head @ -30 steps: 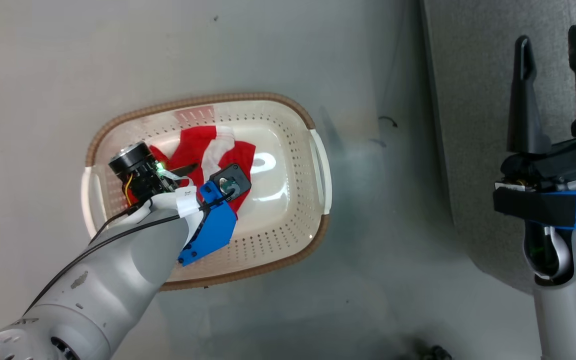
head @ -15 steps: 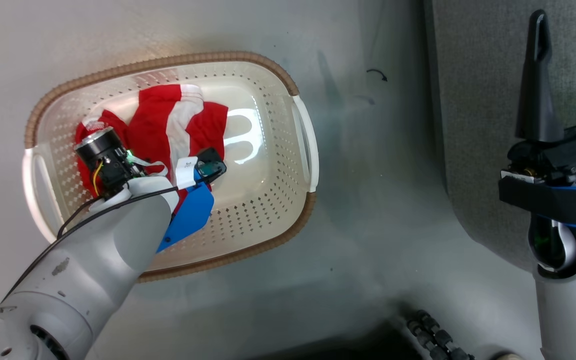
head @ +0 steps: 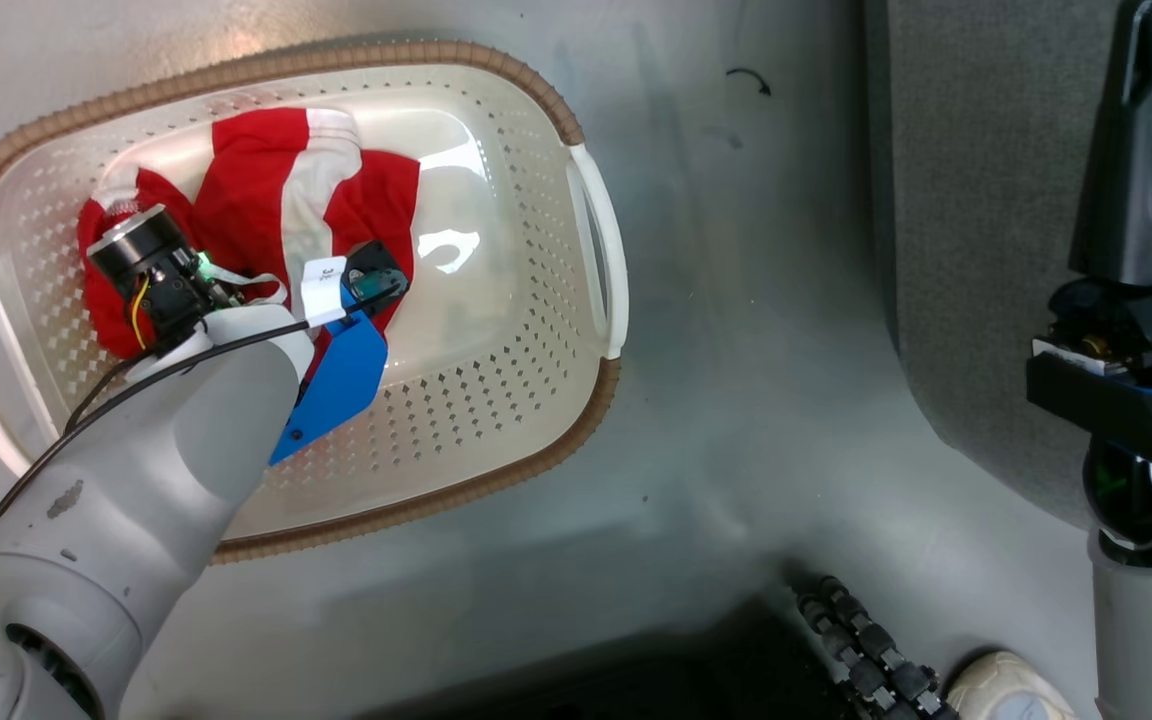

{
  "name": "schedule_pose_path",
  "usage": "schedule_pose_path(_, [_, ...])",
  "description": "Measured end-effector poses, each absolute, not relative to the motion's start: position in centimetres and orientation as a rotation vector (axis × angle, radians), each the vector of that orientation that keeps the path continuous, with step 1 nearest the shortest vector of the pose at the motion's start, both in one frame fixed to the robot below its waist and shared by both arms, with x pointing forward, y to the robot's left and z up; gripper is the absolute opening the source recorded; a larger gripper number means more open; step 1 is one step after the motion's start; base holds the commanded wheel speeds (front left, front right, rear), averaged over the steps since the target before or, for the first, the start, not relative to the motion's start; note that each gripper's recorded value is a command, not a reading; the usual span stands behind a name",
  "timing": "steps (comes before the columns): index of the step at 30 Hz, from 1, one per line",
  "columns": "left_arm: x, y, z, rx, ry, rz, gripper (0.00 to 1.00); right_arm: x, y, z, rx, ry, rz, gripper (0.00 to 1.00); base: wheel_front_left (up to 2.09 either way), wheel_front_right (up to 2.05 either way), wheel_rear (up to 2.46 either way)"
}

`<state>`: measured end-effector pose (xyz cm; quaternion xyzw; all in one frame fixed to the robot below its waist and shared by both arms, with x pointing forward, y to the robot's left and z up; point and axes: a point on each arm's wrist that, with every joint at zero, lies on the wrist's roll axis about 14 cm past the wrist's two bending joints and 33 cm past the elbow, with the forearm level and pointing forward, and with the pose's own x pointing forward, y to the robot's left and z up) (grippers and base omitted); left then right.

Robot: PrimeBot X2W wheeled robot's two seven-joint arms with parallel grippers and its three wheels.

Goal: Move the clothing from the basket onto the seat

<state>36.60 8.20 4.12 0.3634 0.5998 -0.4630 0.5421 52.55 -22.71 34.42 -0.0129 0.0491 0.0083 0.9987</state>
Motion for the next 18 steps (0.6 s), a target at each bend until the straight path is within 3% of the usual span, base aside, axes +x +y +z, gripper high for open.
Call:
schedule_pose_path(9, [36.1, 8.0, 3.1, 0.837, 1.421, -1.113, 1.00, 52.5, -22.5, 33.6, -0.042, 0.108, 0.029, 1.00, 0.00, 0.00, 0.00])
schedule_pose_path(10, [36.0, 7.9, 3.0, 0.836, 1.423, -1.115, 0.49, 52.5, -22.5, 33.6, -0.043, 0.109, 0.029, 1.00, 0.00, 0.00, 0.00])
schedule_pose_path(11, [36.0, 7.9, 2.9, 0.845, 1.414, -1.123, 0.19, 52.4, -22.5, 33.5, -0.044, 0.112, 0.029, 1.00, 0.00, 0.00, 0.00])
schedule_pose_path(12, [36.0, 7.8, 2.8, 0.850, 1.404, -1.131, 0.00, 52.4, -22.5, 33.4, -0.044, 0.114, 0.028, 1.00, 0.00, 0.00, 0.00])
schedule_pose_path(18, [36.3, 7.4, 3.1, 0.845, 1.374, -1.137, 0.00, 52.5, -22.5, 33.6, -0.045, 0.109, 0.029, 1.00, 0.00, 0.00, 0.00])
